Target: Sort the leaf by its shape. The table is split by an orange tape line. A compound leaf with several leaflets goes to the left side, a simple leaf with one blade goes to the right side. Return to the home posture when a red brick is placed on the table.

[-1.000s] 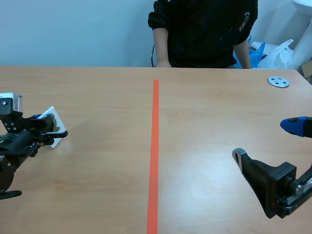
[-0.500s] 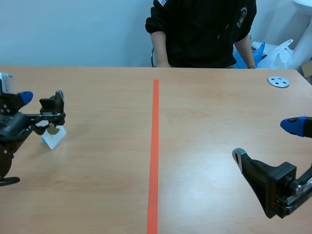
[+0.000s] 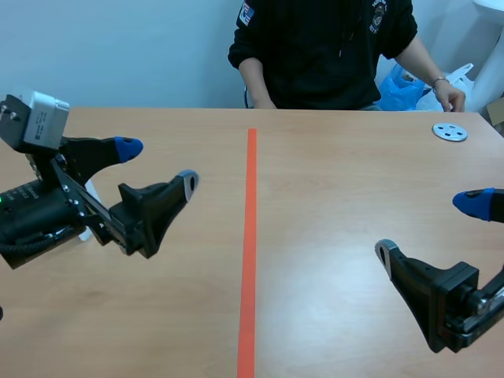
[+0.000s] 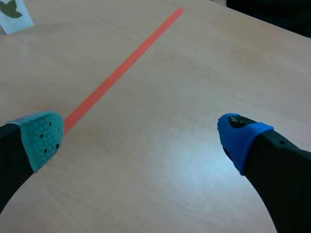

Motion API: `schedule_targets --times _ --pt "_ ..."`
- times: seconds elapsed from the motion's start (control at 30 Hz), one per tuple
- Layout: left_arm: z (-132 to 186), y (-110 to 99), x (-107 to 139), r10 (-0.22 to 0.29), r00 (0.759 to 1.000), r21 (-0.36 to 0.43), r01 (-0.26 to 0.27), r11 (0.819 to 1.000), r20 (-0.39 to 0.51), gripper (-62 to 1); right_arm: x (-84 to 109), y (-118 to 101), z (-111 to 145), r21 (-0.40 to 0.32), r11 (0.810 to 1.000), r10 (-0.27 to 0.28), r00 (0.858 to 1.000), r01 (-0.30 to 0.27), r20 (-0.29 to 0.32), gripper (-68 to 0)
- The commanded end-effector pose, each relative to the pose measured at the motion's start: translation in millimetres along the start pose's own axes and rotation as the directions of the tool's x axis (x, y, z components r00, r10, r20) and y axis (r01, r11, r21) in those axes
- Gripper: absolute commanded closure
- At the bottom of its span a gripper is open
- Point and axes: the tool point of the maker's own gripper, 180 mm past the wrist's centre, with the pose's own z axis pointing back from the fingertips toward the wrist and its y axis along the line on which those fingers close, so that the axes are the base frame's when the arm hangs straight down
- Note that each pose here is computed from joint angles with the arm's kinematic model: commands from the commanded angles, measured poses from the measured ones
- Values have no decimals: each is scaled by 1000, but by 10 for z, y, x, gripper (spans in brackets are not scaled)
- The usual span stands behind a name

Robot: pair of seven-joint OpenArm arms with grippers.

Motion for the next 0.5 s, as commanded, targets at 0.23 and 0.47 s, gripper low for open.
schedule_targets --times 0.23,0.47 --pt "149 -618 -39 -1 993 -97 -11 995 -117 -623 85 -65 -11 -14 1000 9 999 -8 32 -679" --pt "286 -861 -33 41 990 -74 -51 996 -138 -623 102 -48 -10 -4 1000 -5 999 6 41 -679"
